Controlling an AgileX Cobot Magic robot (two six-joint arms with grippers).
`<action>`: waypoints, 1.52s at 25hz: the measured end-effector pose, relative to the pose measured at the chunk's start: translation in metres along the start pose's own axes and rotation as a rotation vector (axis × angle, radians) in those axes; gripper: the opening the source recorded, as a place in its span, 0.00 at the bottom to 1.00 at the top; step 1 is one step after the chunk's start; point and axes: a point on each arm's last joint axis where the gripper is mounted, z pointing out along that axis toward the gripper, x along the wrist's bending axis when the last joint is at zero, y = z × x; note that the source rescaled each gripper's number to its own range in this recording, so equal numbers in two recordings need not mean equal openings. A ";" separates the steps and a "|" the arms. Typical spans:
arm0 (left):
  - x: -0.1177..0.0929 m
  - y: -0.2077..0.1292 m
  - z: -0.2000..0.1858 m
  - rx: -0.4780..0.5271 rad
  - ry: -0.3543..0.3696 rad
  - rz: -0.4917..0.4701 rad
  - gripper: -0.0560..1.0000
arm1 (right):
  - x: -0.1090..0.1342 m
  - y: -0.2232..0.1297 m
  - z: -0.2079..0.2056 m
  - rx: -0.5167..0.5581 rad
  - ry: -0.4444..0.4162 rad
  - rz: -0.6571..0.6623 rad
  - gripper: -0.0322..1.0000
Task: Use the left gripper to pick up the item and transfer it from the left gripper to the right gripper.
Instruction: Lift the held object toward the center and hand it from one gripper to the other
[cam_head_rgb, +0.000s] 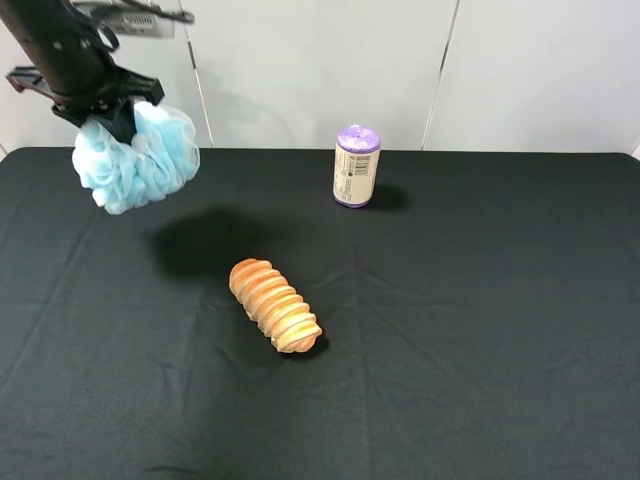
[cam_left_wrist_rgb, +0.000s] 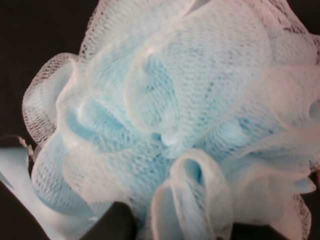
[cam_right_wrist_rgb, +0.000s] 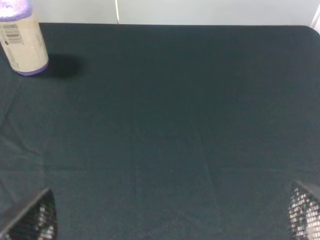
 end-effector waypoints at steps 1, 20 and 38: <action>-0.001 -0.001 -0.004 -0.008 -0.012 -0.005 0.18 | 0.000 0.000 0.000 0.000 0.000 0.000 1.00; -0.073 -0.007 -0.017 -0.022 -0.295 0.111 0.14 | 0.000 0.000 0.000 0.000 0.000 0.003 1.00; -0.187 -0.036 -0.021 0.000 -0.542 0.382 0.13 | 0.000 0.000 0.000 0.000 0.002 0.004 1.00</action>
